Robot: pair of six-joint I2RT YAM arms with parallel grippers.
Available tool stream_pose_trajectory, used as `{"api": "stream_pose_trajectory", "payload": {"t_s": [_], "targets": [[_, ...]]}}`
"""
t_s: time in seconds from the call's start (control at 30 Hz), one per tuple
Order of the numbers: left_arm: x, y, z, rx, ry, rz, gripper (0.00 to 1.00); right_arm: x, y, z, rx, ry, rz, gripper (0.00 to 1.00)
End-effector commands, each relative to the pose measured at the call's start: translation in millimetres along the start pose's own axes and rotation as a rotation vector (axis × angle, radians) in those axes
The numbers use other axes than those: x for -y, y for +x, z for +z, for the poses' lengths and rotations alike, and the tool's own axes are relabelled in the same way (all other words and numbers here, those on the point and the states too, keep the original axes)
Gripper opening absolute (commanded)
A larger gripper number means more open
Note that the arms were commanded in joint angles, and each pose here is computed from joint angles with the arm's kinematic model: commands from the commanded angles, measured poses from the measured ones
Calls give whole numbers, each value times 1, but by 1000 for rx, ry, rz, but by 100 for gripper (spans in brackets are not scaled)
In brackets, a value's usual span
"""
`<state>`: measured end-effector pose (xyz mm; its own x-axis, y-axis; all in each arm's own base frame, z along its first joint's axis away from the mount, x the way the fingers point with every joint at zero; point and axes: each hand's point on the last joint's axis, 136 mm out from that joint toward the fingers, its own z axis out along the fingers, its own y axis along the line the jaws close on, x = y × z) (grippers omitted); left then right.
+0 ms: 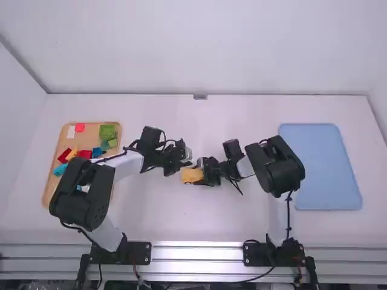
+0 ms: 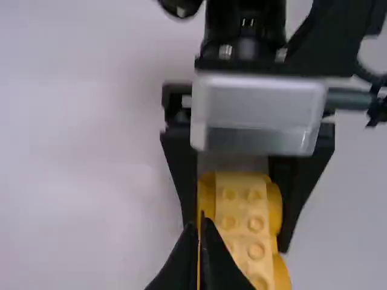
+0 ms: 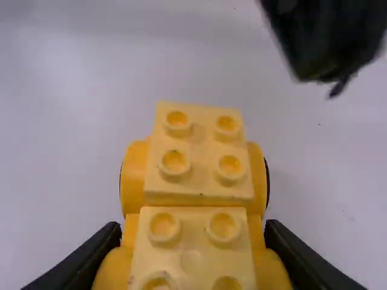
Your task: Assemble lego blocks to make yellow taxi
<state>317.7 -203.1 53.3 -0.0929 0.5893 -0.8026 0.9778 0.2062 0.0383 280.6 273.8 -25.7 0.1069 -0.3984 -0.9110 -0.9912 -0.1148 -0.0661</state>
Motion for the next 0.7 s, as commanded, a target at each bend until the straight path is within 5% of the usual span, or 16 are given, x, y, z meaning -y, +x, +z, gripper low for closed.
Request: {"api": "stream_pose_trajectory", "payload": {"t_s": [0.0,0.37,0.57,0.67], "targets": [[5,19,4,-72,-7,-68,2,-3,4,3,-4,-9,-4,29],[49,71,31,-157,131,-188,2,-3,3,3,-3,-9,-5,29],[46,69,31,-147,134,-146,2,-3,3,3,-2,-8,-5,29],[28,37,20,-55,111,-112,2,-2,4,3,-8,-4,-5,29]]}}
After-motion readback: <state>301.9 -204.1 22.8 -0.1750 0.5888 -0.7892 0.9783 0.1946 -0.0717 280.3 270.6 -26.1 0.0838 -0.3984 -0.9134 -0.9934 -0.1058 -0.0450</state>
